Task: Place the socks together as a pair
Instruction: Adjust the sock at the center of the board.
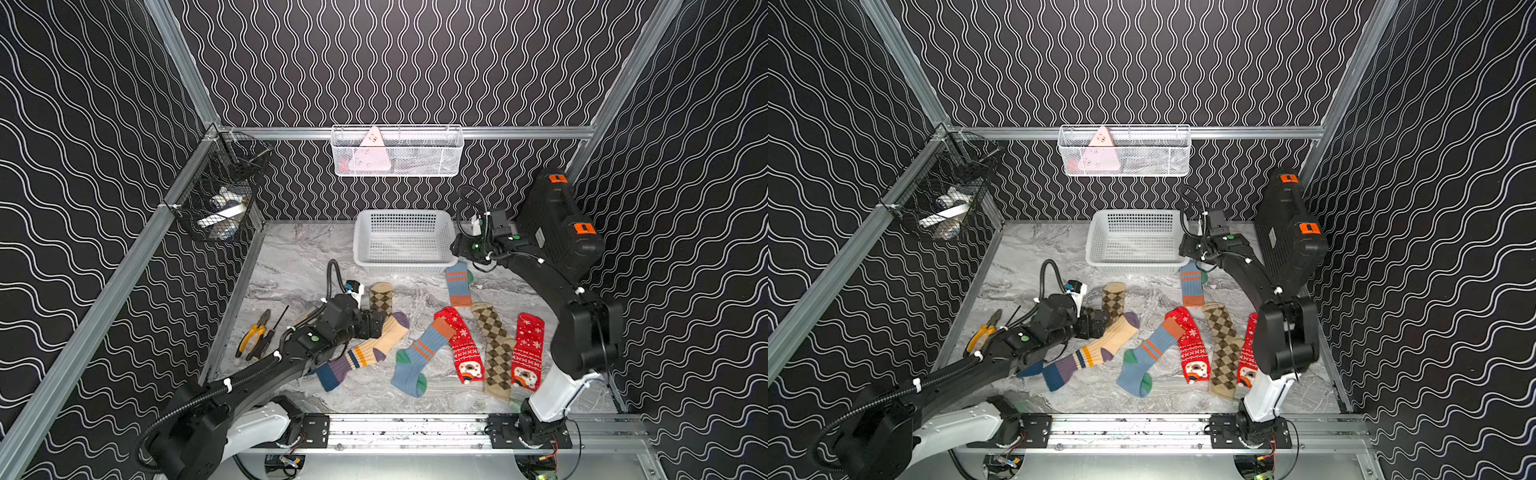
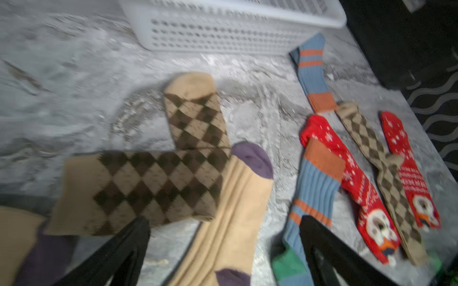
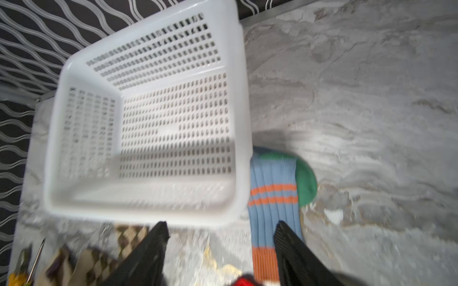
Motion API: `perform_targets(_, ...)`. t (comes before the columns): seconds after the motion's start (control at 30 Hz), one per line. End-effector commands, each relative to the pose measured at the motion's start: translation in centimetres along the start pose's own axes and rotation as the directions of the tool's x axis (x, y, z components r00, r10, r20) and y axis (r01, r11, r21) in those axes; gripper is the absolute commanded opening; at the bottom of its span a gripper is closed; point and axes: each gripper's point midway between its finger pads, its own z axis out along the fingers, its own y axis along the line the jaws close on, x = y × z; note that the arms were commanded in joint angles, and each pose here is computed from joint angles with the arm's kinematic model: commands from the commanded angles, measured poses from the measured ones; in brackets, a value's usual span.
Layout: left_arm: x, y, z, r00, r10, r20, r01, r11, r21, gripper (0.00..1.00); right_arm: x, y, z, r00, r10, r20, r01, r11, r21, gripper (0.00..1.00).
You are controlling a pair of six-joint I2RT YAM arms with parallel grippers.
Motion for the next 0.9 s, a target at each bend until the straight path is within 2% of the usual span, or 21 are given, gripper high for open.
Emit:
perform_targets(0.0, 2.2, -1.5, 0.9, 0.999, -0.006, -0.046, 0.007, 1.000, 0.024, 0.99, 5.6, 1.2, -1.6, 0.994, 0.014, -0.113, -0.022, 0.997, -0.068, 0.71)
perform_targets(0.07, 3.7, -2.7, 1.9, 0.998, 0.005, -0.070, -0.001, 0.999, 0.053, 0.99, 9.3, 2.5, -2.2, 0.987, -0.023, -0.160, 0.006, 0.995, -0.102, 0.71)
perform_targets(0.17, 5.4, -3.5, 3.3, 0.994, 0.013, -0.104, -0.006, 0.998, 0.065, 0.99, 14.7, 3.0, -2.5, 0.967, -0.091, -0.237, 0.073, 0.994, -0.082, 0.68)
perform_targets(0.27, 6.6, -3.2, 4.8, 0.993, -0.003, -0.121, 0.010, 0.998, 0.055, 0.99, 17.9, 1.7, -2.7, 0.962, -0.083, -0.262, 0.071, 0.996, -0.053, 0.66)
perform_targets(0.33, 7.4, -2.1, 5.7, 0.991, -0.005, -0.136, 0.005, 1.000, 0.002, 0.99, 19.4, 0.6, -2.2, 0.958, -0.060, -0.279, 0.054, 0.998, -0.030, 0.65)
perform_targets(0.43, 7.8, 0.9, 6.6, 0.990, -0.021, -0.141, 0.004, 0.993, -0.120, 0.99, 20.9, 0.3, -1.3, 0.944, -0.053, -0.324, 0.049, 0.999, -0.022, 0.63)
perform_targets(0.53, 7.5, 3.6, 6.9, 0.988, -0.104, -0.116, 0.088, 0.986, -0.142, 0.99, 21.7, 0.9, -0.9, 0.941, -0.066, -0.331, 0.060, 0.998, -0.028, 0.61)
perform_targets(0.67, 6.0, 6.4, 6.1, 0.988, -0.142, -0.066, 0.127, 0.973, -0.191, 0.99, 22.2, 1.8, -0.2, 0.936, -0.087, -0.340, 0.078, 0.996, -0.041, 0.58)
perform_targets(0.77, 4.8, 7.6, 5.4, 0.988, -0.144, -0.046, 0.131, 0.968, -0.216, 0.99, 22.7, 2.5, 0.0, 0.931, -0.107, -0.348, 0.093, 0.994, -0.057, 0.57)
perform_targets(0.87, 3.2, 6.8, 4.3, 0.993, -0.122, -0.008, 0.118, 0.976, -0.181, 0.99, 23.0, 2.2, 0.5, 0.927, -0.121, -0.354, 0.117, 0.993, -0.032, 0.57)
